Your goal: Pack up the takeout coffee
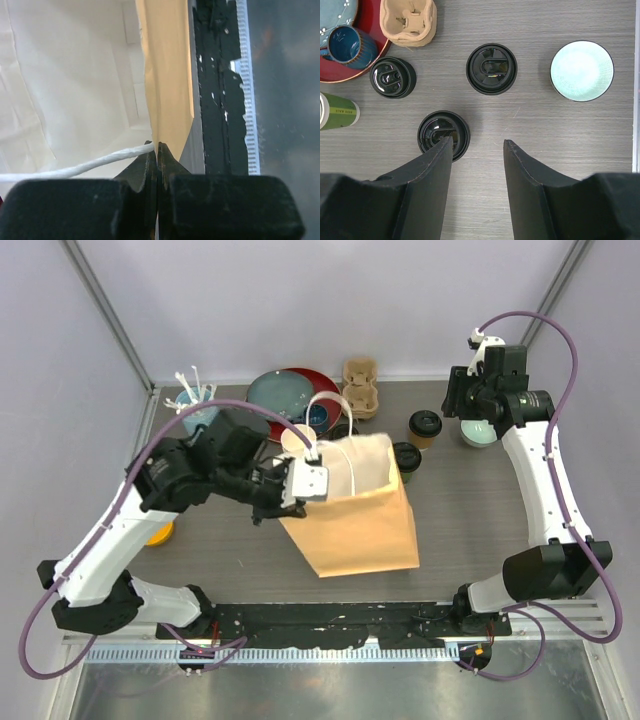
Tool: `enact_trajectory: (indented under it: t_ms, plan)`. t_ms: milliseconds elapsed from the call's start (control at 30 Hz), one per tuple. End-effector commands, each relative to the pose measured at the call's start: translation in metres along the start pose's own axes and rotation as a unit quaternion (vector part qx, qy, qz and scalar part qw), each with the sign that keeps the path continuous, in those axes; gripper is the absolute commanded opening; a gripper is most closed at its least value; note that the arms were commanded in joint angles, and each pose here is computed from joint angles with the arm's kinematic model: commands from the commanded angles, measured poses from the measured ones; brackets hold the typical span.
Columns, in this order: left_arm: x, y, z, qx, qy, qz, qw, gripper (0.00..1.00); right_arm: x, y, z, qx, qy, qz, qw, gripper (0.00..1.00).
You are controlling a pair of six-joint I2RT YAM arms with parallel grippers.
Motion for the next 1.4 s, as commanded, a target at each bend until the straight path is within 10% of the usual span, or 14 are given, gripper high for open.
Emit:
enact_trajectory:
  t_ms: [0, 700, 1000, 1200, 1367]
  plan:
    - [-0.026, -0.004, -0.038, 0.068, -0.025, -0.046, 0.996, 0.0, -0.001, 0.005, 0.01, -0.024, 0.0, -0.006, 1.0, 0.51]
    - [-0.01, -0.033, -0.132, 0.225, -0.055, -0.026, 0.973, 0.0, 0.005, 0.002, 0.006, -0.017, 0.004, 0.011, 1.0, 0.51]
    - [-0.006, 0.001, -0.079, 0.16, -0.026, 0.017, 0.987, 0.95, 0.023, -0.009, 0.024, -0.029, -0.002, 0.036, 0.999, 0.5]
    - [0.038, 0.043, -0.028, 0.085, 0.019, 0.169, 0.982, 1.0, 0.061, -0.041, 0.058, -0.047, 0.036, 0.061, 0.996, 0.51]
    - [0.129, 0.104, -0.055, 0.067, 0.2, 0.349, 0.913, 1.0, 0.088, -0.108, 0.069, -0.015, 0.07, 0.096, 0.993, 0.51]
Point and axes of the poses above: each gripper's point midway between its finger pads, its own y axis back along the fingers, its own x axis along the line the jaws close on, z = x × y, the point moved 1 cm from there along y, back along the fingers, and after that the axes turned 3 degrees about -y, right-handed, at the moved point
